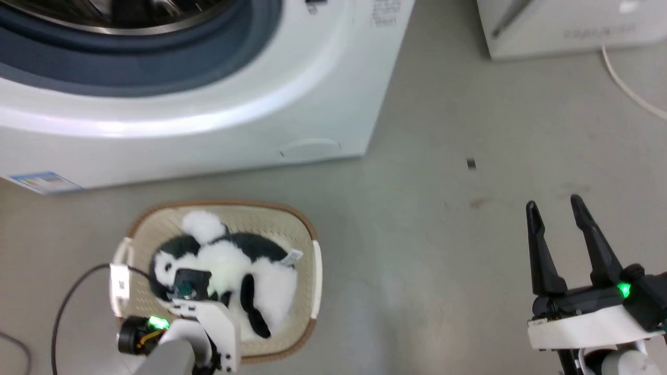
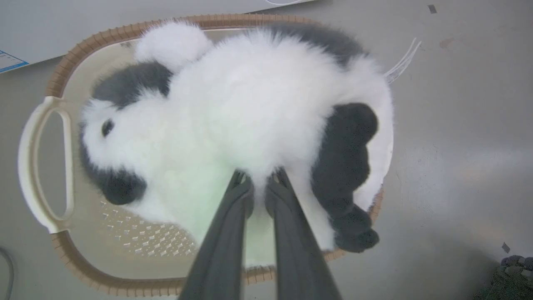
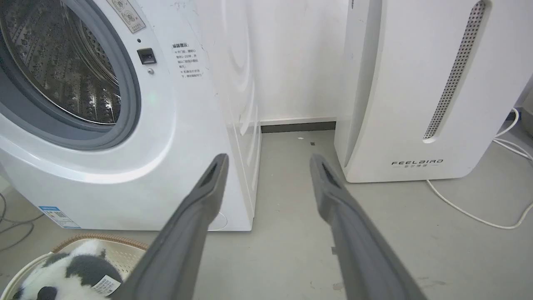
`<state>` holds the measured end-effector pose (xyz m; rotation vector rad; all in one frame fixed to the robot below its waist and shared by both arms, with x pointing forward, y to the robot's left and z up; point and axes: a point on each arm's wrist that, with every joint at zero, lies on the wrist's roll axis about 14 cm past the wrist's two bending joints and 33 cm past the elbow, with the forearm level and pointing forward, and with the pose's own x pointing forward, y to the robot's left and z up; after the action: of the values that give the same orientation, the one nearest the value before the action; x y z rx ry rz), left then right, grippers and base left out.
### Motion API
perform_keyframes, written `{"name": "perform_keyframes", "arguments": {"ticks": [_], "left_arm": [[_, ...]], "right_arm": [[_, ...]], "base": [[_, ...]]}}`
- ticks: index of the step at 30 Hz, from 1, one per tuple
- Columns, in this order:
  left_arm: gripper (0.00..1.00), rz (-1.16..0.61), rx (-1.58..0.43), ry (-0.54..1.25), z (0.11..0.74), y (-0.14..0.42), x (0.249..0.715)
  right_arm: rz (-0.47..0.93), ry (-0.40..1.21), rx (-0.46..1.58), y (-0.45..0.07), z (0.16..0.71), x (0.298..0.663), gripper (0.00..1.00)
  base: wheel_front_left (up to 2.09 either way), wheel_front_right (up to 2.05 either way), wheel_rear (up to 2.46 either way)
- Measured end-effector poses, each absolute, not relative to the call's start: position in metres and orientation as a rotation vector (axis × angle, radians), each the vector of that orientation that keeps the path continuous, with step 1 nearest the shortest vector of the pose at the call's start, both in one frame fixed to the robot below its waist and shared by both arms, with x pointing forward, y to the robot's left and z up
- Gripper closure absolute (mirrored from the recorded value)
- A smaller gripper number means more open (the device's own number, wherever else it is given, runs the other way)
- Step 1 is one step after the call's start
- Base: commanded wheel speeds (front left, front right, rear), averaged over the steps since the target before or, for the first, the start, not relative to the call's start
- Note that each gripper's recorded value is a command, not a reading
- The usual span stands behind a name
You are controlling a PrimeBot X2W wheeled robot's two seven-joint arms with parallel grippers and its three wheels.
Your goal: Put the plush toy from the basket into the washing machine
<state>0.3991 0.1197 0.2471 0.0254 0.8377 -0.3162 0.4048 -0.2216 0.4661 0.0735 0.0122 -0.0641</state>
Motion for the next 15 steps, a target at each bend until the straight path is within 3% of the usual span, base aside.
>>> {"name": "perform_keyframes", "arguments": {"ticks": [15], "left_arm": [[1.0,-0.235,-0.067,0.443,0.356,0.126,0.397]], "right_arm": [[0.013,-0.116,0.101,-0.196,0.514,0.381,0.0]], "base": [[0.0,0.0,0.0]]}}
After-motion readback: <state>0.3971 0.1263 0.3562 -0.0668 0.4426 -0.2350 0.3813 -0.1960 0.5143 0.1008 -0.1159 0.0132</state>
